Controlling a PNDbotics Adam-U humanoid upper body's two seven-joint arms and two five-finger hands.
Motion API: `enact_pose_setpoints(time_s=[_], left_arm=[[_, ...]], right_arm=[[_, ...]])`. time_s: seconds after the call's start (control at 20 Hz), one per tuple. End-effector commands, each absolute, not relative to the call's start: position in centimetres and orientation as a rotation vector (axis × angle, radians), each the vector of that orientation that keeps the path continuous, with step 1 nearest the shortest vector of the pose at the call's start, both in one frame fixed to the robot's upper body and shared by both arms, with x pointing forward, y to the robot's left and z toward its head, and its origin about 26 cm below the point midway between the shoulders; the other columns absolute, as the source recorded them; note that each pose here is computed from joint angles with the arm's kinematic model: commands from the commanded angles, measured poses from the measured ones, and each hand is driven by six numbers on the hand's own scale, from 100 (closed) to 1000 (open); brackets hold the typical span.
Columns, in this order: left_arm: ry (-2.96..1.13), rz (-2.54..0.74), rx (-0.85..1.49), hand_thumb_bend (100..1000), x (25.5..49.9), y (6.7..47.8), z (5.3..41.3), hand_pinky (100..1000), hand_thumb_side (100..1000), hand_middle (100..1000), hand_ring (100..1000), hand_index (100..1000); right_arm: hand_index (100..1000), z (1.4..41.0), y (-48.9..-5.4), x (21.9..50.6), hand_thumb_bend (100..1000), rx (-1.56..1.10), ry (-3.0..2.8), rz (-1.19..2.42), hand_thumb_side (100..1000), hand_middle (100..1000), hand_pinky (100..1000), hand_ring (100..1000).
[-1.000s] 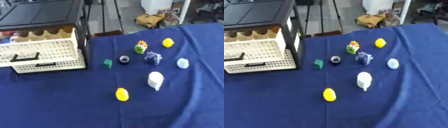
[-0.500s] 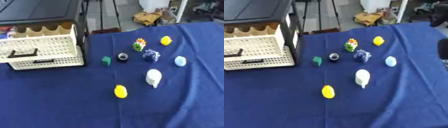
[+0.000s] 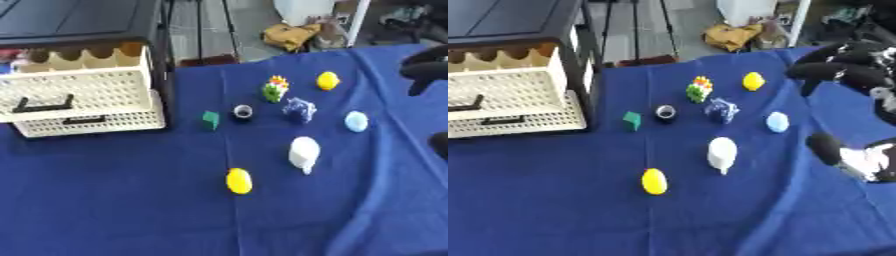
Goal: Pick up objects from table and place into drawer.
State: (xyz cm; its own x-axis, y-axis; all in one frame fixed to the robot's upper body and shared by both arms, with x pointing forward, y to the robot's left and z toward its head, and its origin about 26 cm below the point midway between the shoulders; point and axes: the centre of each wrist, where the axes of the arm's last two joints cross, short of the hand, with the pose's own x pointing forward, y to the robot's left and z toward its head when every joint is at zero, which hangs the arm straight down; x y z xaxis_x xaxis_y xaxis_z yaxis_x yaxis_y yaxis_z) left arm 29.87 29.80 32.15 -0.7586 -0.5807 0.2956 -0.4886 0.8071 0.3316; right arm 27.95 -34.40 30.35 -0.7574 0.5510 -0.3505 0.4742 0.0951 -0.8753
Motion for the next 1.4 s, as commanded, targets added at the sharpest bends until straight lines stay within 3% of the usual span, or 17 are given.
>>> enact_pose_setpoints(time_s=[0.05,0.5,0.7,0.8,0.9,1.15,1.4], left_arm=[[-2.656,-0.282,0.749,100,29.6,29.5,32.6,742,978,764,848,978],[-2.665,-0.201,0.573,100,30.2,27.8,31.9,729,1000,747,832,962],[-2.653,-0.212,0.531,100,30.3,27.3,31.6,725,1000,745,829,958],[-2.65,-0.219,0.519,100,30.4,27.1,31.5,720,1000,744,826,956],[-2.646,-0.233,0.509,100,30.4,26.9,31.5,718,1000,743,825,950],[-2.636,-0.27,0.492,100,30.5,26.5,31.4,713,1000,738,821,945],[-2.628,-0.281,0.485,100,30.5,26.4,31.3,709,1000,734,819,940]], right_arm=[[901,31.8,-34.1,27.6,321,-1.081,-2.162,1.944,992,570,711,785],[904,32.6,-33.2,27.8,304,-1.068,-1.973,2.079,928,578,707,790],[895,33.2,-32.5,27.9,323,-1.109,-1.928,2.065,947,505,697,784],[880,33.3,-32.1,28.0,341,-1.13,-1.886,2.066,988,369,655,740],[889,33.4,-31.7,28.0,353,-1.143,-1.837,2.077,994,341,590,665],[893,33.3,-30.8,28.3,367,-1.13,-1.777,2.085,988,368,512,570],[916,33.0,-30.1,28.5,370,-1.072,-1.691,2.082,978,414,515,593]])
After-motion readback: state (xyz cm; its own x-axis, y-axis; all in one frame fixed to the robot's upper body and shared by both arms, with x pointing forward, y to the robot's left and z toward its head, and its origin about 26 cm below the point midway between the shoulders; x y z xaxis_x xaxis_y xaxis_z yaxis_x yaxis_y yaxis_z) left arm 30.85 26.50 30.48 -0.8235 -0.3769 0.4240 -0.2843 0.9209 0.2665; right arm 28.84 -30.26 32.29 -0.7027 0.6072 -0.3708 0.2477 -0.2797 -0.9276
